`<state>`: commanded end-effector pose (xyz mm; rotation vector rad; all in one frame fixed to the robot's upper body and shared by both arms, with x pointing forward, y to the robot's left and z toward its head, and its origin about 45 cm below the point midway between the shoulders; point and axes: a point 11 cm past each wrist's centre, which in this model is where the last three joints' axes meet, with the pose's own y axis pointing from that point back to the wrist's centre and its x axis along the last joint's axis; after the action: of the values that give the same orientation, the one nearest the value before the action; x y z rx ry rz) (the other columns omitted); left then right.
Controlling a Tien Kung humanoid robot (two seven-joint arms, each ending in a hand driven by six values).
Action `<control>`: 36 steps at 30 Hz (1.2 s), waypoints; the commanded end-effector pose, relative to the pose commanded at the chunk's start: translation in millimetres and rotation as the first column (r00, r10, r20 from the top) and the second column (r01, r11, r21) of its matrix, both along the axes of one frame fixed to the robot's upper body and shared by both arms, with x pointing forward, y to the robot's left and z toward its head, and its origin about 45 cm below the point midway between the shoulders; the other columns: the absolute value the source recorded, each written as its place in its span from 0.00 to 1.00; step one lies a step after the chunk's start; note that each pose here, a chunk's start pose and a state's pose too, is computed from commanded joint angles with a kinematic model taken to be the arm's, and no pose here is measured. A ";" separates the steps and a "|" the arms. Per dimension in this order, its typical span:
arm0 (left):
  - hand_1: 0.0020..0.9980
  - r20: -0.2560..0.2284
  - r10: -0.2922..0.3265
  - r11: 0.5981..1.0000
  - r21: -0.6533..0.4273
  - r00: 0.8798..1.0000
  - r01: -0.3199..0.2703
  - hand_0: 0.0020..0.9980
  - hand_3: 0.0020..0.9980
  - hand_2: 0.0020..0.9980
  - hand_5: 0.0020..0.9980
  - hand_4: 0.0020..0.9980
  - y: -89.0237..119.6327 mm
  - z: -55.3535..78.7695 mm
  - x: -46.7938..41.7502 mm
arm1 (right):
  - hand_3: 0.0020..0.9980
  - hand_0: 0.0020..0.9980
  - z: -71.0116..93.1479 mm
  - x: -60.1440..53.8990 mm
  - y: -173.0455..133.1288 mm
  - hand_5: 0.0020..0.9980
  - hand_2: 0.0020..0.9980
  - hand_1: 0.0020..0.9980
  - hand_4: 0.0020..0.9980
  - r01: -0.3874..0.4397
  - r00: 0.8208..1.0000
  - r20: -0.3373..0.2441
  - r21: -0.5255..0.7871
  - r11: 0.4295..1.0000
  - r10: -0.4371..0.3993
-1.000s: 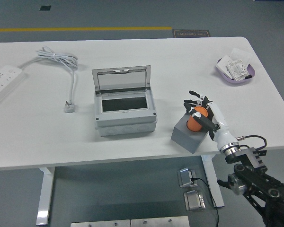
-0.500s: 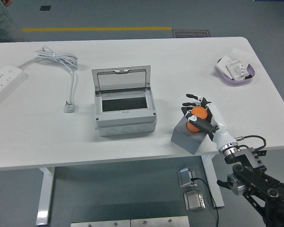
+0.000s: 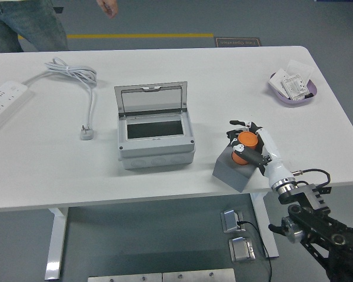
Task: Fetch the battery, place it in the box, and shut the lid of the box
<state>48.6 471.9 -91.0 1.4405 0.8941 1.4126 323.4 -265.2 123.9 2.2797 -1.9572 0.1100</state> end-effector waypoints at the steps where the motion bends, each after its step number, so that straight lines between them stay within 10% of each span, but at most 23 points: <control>1: 0.76 0.000 0.000 1.000 0.000 1.000 0.000 0.73 0.77 0.75 0.40 0.62 0.2 0.1 -0.1 | 0.55 0.53 0.2 0.0 -0.1 0.09 0.49 0.56 0.14 0.001 1.000 0.001 0.001 1.000 -0.001; 8: 0.76 0.000 0.000 1.000 0.003 1.000 0.000 0.73 0.77 0.75 0.40 0.62 1.6 0.7 -0.4 | 0.44 0.47 2.2 0.4 -0.3 0.07 0.44 0.49 0.00 0.009 1.000 0.013 0.005 1.000 -0.009; 9: 0.76 0.000 -0.001 1.000 0.003 1.000 0.001 0.73 0.77 0.75 0.40 0.63 1.6 0.7 -0.3 | 0.36 0.32 2.5 0.5 -0.2 0.00 0.38 0.35 0.00 0.010 1.000 0.014 0.004 1.000 -0.010; 13: 0.76 0.001 -0.001 1.000 0.003 1.000 0.001 0.73 0.77 0.75 0.40 0.63 1.4 0.6 -0.1 | 0.36 0.32 3.0 0.9 0.1 0.00 0.38 0.35 0.00 0.014 1.000 0.015 0.001 1.000 -0.014; 14: 0.76 0.001 -0.001 1.000 0.003 1.000 0.001 0.73 0.78 0.75 0.41 0.65 1.5 0.6 -0.1 | 0.31 0.16 3.0 1.2 0.2 0.00 0.32 0.26 0.00 0.015 1.000 0.015 -0.002 1.000 -0.015; 36: 0.76 0.001 -0.003 1.000 0.011 1.000 0.003 0.73 0.78 0.75 0.43 0.67 4.0 1.6 -0.8 | 0.27 0.14 13.9 15.0 0.2 0.00 0.29 0.25 0.00 0.025 0.999 0.038 -0.021 0.999 -0.025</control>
<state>47.7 475.9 -89.4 1.4490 0.8838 1.4181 338.5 -265.0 137.9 2.2551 -1.9922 0.1726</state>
